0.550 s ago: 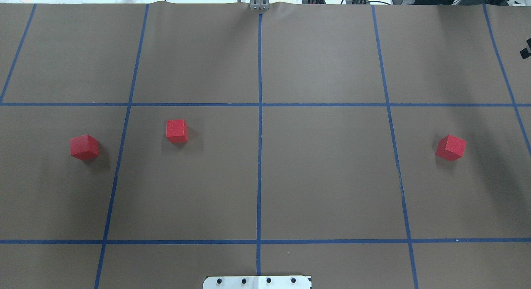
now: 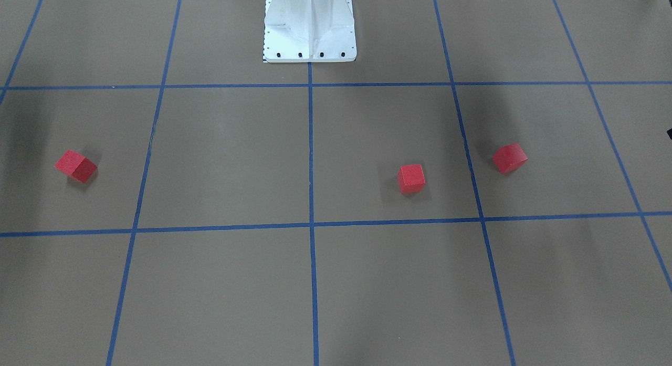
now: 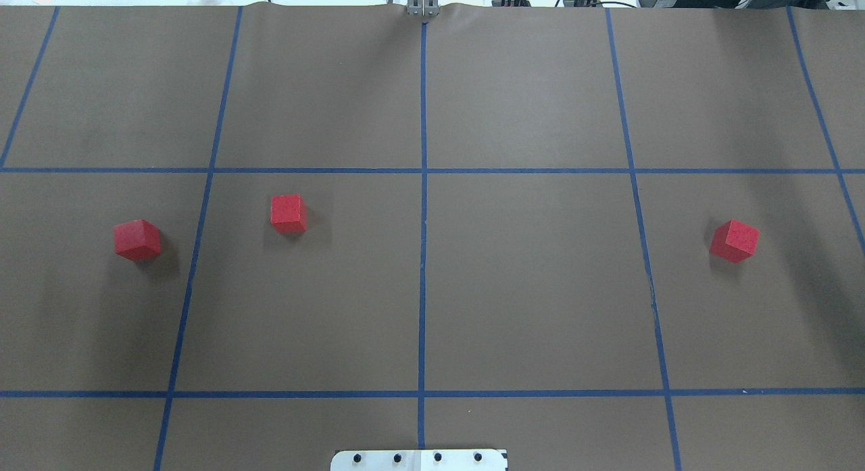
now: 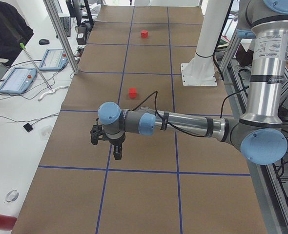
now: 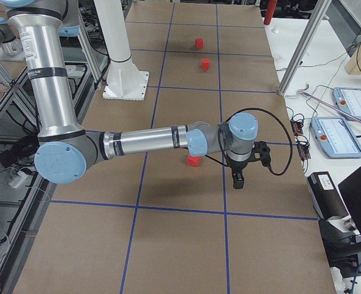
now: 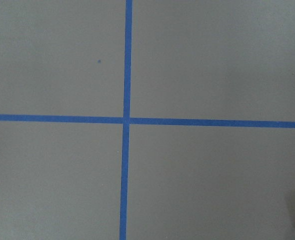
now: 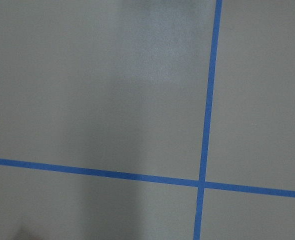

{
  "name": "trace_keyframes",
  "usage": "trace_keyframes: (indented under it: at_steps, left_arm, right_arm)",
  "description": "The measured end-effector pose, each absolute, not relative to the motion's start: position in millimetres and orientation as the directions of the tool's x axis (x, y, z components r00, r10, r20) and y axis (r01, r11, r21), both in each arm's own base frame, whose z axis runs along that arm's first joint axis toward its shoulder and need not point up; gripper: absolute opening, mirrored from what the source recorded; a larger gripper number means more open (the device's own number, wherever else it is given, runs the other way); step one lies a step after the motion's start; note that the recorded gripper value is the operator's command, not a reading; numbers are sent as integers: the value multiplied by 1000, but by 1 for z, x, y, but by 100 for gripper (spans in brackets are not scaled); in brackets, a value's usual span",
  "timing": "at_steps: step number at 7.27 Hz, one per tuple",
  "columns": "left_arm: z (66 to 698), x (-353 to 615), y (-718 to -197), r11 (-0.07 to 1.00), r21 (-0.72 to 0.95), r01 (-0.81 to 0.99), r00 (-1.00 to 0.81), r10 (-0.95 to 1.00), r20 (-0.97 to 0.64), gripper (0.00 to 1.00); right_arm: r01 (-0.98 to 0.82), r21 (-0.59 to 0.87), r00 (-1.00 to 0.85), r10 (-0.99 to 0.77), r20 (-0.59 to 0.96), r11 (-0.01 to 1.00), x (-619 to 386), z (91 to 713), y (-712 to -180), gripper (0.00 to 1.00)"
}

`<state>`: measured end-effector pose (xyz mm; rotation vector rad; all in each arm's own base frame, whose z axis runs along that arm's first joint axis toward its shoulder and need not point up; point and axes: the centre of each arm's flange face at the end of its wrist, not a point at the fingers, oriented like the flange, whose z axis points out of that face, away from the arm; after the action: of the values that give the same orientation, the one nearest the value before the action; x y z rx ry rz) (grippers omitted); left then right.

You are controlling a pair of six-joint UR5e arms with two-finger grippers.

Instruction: Form red blocks into L shape at center

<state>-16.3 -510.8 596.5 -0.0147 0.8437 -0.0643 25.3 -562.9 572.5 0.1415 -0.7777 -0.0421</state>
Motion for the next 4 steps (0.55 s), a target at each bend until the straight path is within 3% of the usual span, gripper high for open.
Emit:
trace_keyframes:
  at_steps: [4]
  left_arm:
    - [583, -16, -510, 999, -16, 52, 660, -46, -750, 100]
  right_arm:
    - [12, 146, 712, -111, 694, 989, 14, 585, -551, 100]
